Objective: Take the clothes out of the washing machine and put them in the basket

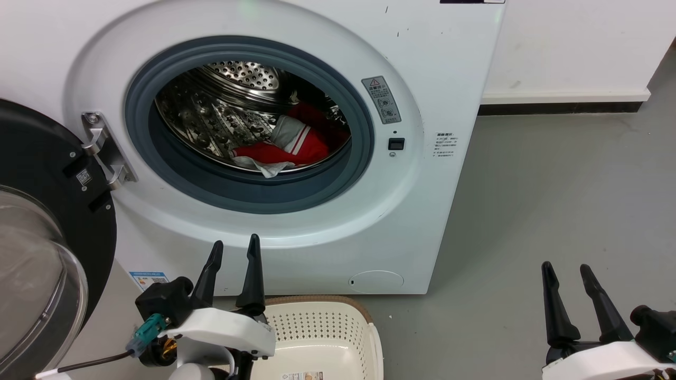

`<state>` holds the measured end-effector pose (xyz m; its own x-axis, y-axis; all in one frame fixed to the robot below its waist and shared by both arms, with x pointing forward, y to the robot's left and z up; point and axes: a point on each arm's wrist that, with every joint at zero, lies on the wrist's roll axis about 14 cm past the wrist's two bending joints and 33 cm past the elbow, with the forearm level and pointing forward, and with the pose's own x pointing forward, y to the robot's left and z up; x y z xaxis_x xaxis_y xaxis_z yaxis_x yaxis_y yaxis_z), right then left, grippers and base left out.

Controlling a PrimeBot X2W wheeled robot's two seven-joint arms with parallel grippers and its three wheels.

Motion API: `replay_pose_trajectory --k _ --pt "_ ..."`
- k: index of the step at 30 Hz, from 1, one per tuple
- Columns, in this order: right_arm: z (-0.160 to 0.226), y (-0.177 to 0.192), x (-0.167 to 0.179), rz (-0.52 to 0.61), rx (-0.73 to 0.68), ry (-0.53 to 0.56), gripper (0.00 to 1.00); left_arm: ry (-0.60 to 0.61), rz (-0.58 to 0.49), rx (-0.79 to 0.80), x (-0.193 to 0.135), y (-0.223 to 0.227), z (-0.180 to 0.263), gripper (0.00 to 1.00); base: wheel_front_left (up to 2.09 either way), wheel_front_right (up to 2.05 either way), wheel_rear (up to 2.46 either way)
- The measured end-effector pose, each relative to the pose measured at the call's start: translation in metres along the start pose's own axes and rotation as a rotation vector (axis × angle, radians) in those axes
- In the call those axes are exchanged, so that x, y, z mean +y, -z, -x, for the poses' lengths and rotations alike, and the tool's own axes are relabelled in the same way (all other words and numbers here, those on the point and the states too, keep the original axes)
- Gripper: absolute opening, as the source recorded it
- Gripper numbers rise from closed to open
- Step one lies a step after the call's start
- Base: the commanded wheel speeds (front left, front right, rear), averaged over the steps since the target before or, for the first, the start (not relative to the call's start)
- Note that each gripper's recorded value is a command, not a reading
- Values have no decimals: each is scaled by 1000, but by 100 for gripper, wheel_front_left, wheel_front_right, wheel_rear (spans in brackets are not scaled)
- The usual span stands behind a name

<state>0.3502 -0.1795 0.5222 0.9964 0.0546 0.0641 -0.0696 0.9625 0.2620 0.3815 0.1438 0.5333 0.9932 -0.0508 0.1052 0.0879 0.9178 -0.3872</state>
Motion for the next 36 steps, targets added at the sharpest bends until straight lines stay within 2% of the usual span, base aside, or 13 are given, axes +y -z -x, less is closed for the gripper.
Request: replay_pose_trajectory --k 36 --pt "4 -5 11 299 0 -51 100 28 -308 -41 -3 2 7 100 0 0 0"
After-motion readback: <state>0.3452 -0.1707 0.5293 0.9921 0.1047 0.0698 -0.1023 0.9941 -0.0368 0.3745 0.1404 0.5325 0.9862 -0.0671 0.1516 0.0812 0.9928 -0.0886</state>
